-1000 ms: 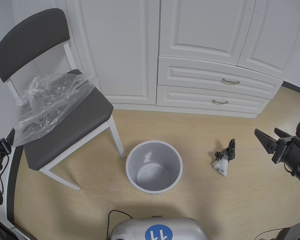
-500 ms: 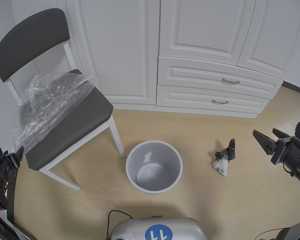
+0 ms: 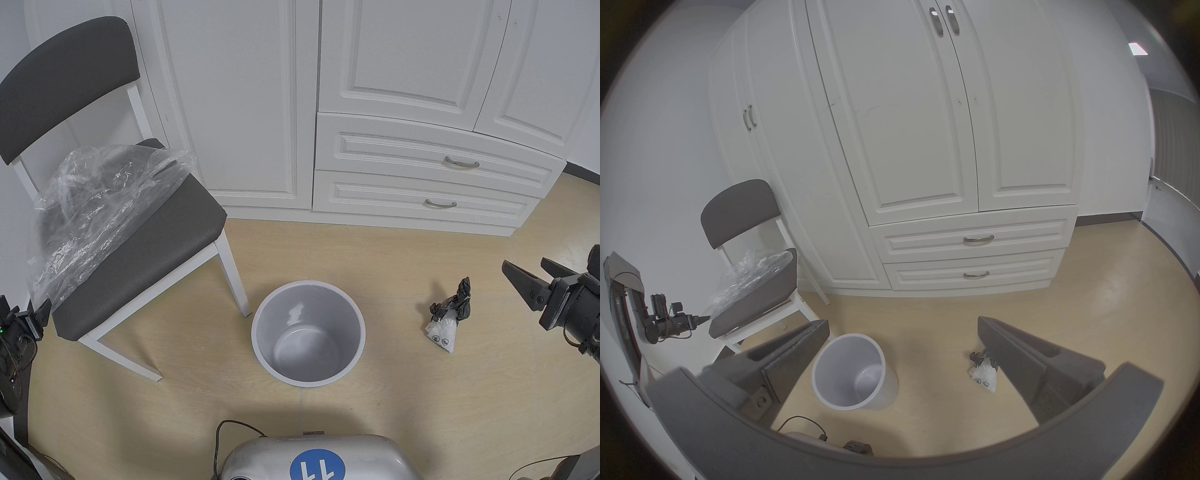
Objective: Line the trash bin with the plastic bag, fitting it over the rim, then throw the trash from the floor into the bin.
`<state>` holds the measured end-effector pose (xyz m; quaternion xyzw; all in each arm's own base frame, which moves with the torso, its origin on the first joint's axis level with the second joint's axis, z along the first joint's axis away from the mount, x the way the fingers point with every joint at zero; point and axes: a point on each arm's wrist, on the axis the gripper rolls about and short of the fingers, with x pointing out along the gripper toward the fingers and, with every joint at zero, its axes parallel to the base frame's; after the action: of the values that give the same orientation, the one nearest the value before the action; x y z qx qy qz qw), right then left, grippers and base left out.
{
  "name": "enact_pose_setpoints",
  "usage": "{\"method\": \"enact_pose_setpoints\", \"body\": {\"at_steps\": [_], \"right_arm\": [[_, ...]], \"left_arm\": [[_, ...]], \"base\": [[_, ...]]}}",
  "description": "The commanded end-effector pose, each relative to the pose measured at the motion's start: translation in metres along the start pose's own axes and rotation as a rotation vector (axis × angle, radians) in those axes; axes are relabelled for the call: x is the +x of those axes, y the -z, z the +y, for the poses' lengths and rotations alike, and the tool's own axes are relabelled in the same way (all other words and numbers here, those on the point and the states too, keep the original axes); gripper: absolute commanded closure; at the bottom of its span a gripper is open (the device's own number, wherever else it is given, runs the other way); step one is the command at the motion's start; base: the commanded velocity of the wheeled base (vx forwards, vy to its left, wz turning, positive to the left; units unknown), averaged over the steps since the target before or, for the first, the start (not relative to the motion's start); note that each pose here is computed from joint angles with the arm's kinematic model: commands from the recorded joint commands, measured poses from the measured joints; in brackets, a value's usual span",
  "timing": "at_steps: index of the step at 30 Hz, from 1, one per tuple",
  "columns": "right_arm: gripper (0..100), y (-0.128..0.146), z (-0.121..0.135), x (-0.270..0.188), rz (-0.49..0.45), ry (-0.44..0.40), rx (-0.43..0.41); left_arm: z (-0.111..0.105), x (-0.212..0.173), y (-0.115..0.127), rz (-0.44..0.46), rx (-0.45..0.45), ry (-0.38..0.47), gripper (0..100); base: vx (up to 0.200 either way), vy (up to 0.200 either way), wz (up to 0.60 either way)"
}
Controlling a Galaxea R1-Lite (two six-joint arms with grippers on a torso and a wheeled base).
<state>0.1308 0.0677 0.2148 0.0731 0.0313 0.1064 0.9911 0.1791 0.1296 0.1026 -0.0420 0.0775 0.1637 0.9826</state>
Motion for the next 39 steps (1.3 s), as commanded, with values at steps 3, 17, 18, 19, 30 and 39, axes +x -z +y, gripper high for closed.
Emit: {"method": "enact_pose_setpoints", "body": {"at_steps": [3,17,18,19,30,39], "right_arm": [[0,0.005,0.001,0.005,0.027,-0.006,-0.002],[0,0.003,0.001,0.004,0.018,-0.009,0.001],[0,0.003,0.001,0.003,0.018,-0.009,0.001],[0,0.004,0.001,0.004,0.02,-0.009,0.001],[0,0.003,0.001,0.003,0.015,-0.01,0.002],[0,0.002,-0.001,-0.004,0.001,-0.011,-0.003]], "left_arm": [[0.007,0.021,-0.001,-0.041,-0.035,0.0,0],[0.011,0.029,-0.012,-0.118,-0.098,0.004,0],[0.011,0.029,-0.012,-0.118,-0.098,0.004,0],[0.011,0.029,-0.012,-0.118,-0.098,0.004,0],[0.009,0.029,-0.011,-0.116,-0.098,0.01,100],[0.003,0.014,-0.023,-0.163,-0.087,0.018,100]], "base": [[0.0,0.0,0.0],[0.0,0.0,0.0],[0.0,0.0,0.0],[0.0,0.0,0.0],[0.0,0.0,0.0],[0.0,0.0,0.0]]}}
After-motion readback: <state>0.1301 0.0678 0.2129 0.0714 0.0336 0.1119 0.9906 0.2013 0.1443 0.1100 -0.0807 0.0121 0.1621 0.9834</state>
